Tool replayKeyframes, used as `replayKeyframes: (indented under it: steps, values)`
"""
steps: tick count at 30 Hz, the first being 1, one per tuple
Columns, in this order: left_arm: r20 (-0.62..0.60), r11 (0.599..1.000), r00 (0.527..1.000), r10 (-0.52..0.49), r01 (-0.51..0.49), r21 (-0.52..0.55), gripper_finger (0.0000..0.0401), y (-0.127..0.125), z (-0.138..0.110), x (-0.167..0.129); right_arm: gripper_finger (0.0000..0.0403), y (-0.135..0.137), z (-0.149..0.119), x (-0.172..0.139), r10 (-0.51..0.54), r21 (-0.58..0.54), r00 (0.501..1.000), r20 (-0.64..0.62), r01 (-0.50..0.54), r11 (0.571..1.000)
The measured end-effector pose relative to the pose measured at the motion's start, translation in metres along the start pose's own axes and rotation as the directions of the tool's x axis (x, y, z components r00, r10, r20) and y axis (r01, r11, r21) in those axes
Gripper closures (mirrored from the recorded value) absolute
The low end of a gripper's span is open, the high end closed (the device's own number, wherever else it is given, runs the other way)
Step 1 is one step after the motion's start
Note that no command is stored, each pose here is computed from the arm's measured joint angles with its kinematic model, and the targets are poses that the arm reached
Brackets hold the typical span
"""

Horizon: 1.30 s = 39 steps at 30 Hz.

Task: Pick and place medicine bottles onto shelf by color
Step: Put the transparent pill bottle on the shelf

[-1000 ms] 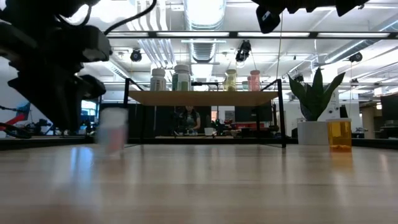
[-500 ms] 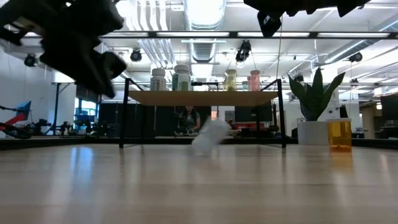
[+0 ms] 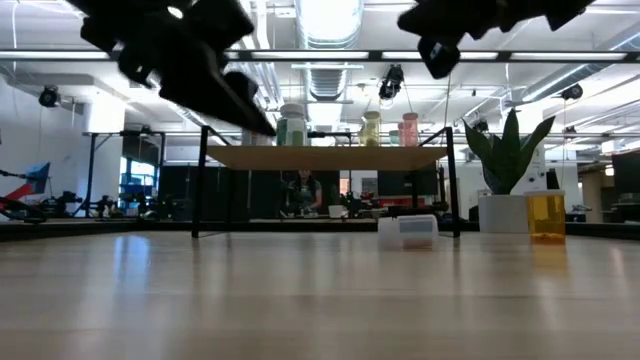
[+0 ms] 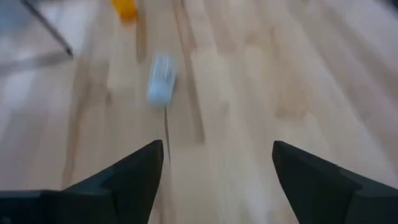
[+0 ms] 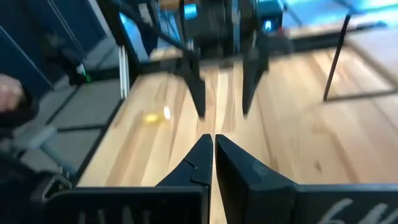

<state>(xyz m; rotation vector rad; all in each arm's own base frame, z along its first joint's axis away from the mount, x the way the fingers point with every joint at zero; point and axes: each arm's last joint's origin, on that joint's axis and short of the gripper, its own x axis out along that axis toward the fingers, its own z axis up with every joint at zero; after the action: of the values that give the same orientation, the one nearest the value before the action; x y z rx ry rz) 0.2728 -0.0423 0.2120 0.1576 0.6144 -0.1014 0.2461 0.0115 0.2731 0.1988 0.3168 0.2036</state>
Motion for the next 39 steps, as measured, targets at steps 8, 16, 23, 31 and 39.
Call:
replayKeyframes:
  steps: [8,16,23,31,39]
  values:
    - [0.252,0.999,0.967,-0.023,0.014,0.040,0.0114,0.001,0.006,-0.021,0.0367,0.027,-0.016,0.004,-0.062,-0.036,0.992,-0.106,0.058,0.998]
    - [0.522,0.998,0.850,-0.070,0.060,0.037,0.0114,0.000,-0.006,-0.052,0.0319,0.030,-0.046,0.019,-0.211,0.012,0.933,-0.290,0.224,0.975]
    - [0.586,0.998,0.808,-0.064,0.056,0.032,0.0114,0.001,-0.014,-0.071,0.0247,0.018,-0.074,0.055,-0.272,-0.053,0.865,-0.422,0.276,0.960]
    - [0.584,0.998,0.809,-0.065,0.068,0.017,0.0114,0.000,-0.019,-0.072,0.0174,-0.004,-0.073,0.067,-0.432,-0.147,0.791,-0.433,0.411,0.900]
    - [0.580,0.997,0.812,-0.065,0.069,0.015,0.0114,0.000,-0.018,-0.070,0.0159,-0.019,-0.092,0.077,-0.431,-0.120,0.750,-0.502,0.432,0.894]
